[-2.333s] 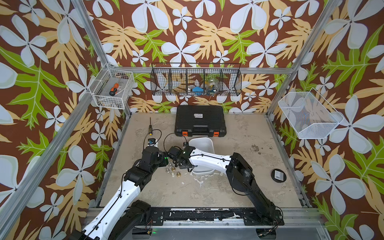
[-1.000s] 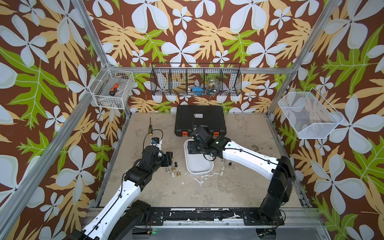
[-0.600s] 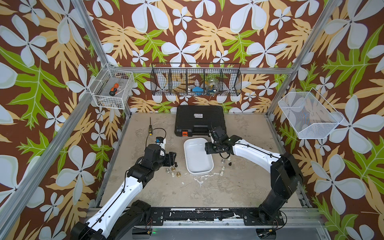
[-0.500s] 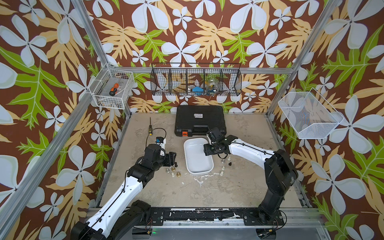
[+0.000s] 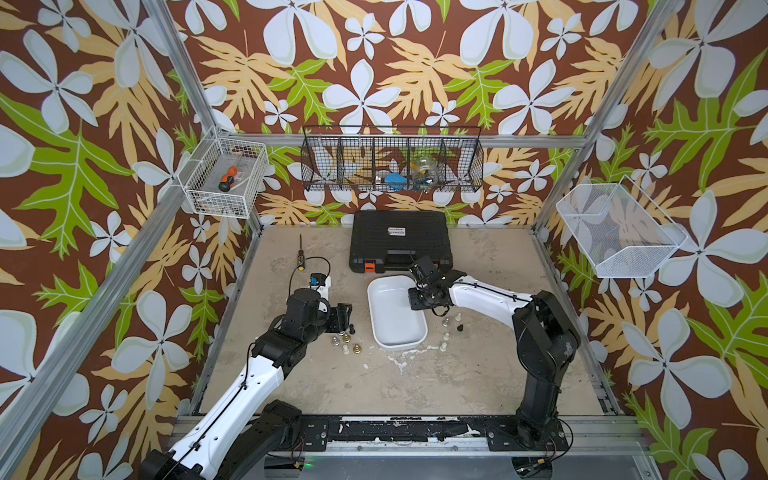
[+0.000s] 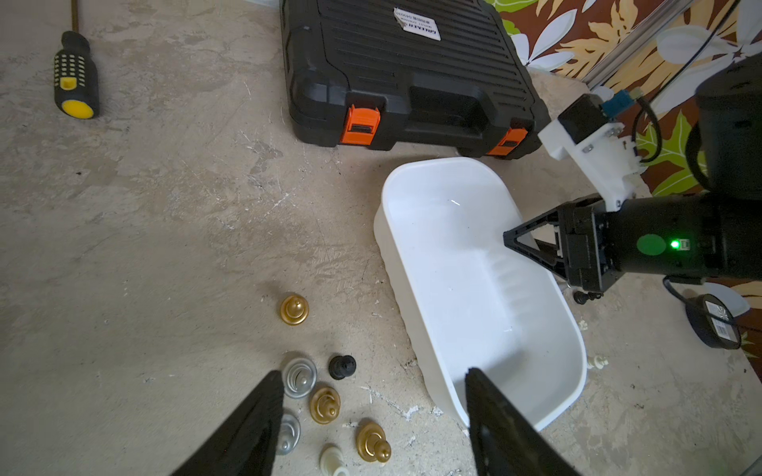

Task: Put the chess pieces into the storage box
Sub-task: Adjust the storage box at the center of the board.

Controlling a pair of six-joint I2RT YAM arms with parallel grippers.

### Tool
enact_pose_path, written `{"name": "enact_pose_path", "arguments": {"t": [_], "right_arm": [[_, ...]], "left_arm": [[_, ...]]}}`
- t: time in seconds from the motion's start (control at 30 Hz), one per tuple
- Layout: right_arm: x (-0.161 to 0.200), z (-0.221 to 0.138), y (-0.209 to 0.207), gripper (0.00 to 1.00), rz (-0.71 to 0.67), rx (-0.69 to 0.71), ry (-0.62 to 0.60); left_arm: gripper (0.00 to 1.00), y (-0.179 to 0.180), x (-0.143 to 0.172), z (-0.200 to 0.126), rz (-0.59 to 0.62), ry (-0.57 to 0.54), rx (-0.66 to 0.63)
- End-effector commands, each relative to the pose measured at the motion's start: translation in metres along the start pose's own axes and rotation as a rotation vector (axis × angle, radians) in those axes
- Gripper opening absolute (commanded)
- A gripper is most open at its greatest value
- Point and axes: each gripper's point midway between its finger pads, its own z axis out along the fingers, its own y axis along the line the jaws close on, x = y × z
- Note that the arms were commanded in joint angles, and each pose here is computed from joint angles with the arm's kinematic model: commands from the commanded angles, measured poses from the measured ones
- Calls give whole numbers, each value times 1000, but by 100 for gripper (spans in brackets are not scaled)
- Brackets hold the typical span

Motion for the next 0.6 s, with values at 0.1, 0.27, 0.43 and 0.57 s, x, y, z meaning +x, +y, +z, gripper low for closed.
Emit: {"name": "enact_pose_path", "arguments": {"t": [0.1, 0.27, 0.43, 0.57], "right_arm": [[1, -1, -1, 6, 86, -5, -15], [7, -6, -10, 1, 126, 27, -18], [11, -18, -12, 0, 194, 11, -44], [12, -24, -17, 0, 243, 13, -79]], "left_arm": [[71, -3, -6, -3, 12, -28, 13], [71, -2, -6, -2, 10, -28, 9], [71, 0, -5, -2, 3, -28, -5], [71, 1, -5, 0, 0, -24, -10]]}}
